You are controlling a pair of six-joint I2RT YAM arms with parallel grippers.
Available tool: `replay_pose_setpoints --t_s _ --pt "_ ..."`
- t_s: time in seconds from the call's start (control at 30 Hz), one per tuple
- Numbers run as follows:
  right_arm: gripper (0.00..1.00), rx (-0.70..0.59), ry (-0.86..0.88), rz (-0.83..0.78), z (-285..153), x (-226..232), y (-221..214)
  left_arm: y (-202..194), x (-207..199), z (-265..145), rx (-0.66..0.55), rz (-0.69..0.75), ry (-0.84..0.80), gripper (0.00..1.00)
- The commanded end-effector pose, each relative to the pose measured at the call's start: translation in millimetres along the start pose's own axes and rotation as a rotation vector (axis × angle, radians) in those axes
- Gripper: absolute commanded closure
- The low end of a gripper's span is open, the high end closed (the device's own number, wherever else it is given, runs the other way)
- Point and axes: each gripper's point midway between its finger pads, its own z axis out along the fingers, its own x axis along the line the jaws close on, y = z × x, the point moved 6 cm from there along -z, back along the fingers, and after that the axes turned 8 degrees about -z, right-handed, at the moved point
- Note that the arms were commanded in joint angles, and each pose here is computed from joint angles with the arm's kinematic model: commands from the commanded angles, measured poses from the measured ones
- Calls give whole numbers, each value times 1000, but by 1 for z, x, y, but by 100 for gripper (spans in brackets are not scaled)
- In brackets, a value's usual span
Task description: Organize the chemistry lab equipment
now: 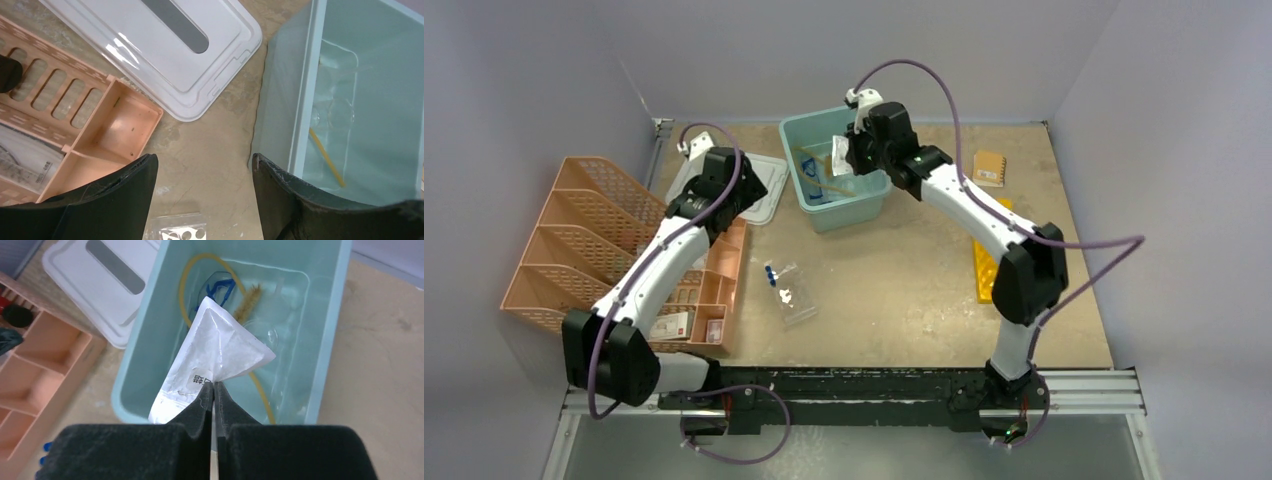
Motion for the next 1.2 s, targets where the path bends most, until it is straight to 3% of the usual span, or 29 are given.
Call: replay_pose_setpoints --t_s 0.0,0.3,0.5,0.63,0.87,1.17 --pt "100 36 85 -124 39 -5 -3 20 -20 10 -13 -57 -45 32" --pt "100 139 246 -214 89 8 -35 28 -30 50 31 -78 -40 33" --pt "77 134 312 -198 95 14 -35 24 -32 85 72 -92 -8 33" --pt "65 76 277 -166 88 -1 -7 33 -41 107 57 -82 13 32" --pt "60 -28 192 -122 56 -26 34 47 -47 150 -25 -71 82 32" --pt "62 -18 40 -66 10 -41 23 43 -54 228 -91 -73 129 54"
